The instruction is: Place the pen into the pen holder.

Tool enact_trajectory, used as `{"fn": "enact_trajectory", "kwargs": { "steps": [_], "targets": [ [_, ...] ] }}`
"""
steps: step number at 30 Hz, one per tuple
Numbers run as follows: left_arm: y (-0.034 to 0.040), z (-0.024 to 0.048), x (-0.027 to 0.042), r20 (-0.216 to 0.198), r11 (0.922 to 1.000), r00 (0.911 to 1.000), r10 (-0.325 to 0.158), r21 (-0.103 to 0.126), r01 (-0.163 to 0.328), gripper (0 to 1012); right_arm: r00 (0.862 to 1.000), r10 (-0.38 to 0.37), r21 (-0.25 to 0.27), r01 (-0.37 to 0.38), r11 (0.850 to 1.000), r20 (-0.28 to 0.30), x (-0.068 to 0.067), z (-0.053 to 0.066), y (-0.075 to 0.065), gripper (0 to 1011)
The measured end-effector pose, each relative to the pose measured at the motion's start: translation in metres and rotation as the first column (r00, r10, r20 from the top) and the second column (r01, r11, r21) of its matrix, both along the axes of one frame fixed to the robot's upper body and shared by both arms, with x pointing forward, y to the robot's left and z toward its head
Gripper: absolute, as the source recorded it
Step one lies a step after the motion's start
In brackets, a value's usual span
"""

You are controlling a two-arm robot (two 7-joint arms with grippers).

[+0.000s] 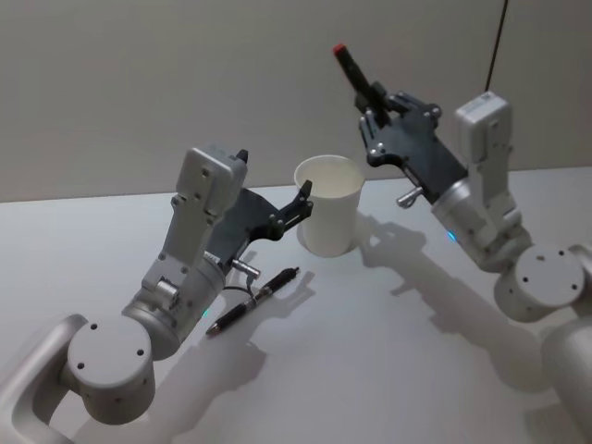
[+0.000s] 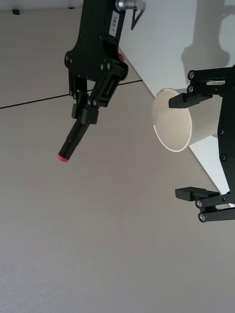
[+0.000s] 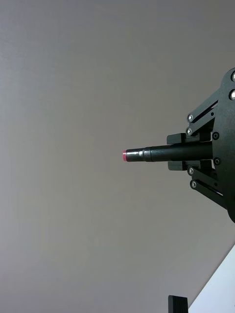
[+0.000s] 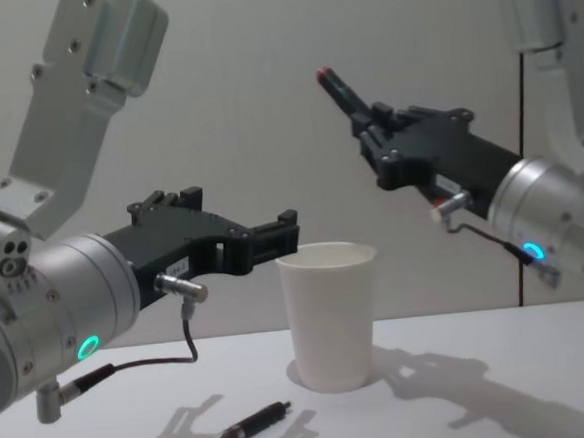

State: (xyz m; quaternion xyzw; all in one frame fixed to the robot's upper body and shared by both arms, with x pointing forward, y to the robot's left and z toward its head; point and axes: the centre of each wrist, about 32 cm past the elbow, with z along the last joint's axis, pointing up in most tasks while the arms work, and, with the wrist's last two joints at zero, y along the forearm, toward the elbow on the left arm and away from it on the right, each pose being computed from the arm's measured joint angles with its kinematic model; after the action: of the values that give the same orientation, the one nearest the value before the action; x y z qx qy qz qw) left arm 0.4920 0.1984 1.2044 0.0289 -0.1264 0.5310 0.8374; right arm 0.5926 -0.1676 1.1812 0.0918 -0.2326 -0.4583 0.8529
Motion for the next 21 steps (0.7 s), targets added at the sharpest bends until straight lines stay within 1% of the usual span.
{"fn": "enact_trajectory", "kwargs": {
  "steps": [1,7,12,13,15,21],
  "targets": [
    [0.0000,0.0000,0.0000,0.000,1.0000,1.0000,0.000,0.000,0.000,1001,1.000,0.000,0.000,0.000,1.000,0.000,0.000,0.000,0.000,178],
    [0.0000,0.0000,0.0000,0.000,1.0000,1.0000,0.000,0.000,0.000,1001,1.000,0.029,-0.002,-0.029,1.000,0.008,0.011,-0.003,0.012,178],
    [0.0000,0.0000,0.0000,0.000,1.0000,1.0000,0.000,0.000,0.000,1001,0.999,0.042,-0.004,-0.042,0.999,0.008,0.016,-0.005,0.019,178],
    [0.0000,0.0000,0.0000,0.000,1.0000,1.0000,0.000,0.000,0.000,1001,0.999,0.049,-0.006,-0.049,0.999,0.006,0.020,-0.007,0.023,178],
    [0.0000,0.0000,0.0000,0.000,1.0000,1.0000,0.000,0.000,0.000,1001,0.999,0.051,-0.006,-0.051,0.999,0.006,0.021,-0.007,0.025,178],
    [0.0000,0.0000,0.0000,0.000,1.0000,1.0000,0.000,0.000,0.000,1001,0.998,0.067,-0.008,-0.067,0.998,-0.002,0.029,-0.011,0.035,178]
  ]
}}
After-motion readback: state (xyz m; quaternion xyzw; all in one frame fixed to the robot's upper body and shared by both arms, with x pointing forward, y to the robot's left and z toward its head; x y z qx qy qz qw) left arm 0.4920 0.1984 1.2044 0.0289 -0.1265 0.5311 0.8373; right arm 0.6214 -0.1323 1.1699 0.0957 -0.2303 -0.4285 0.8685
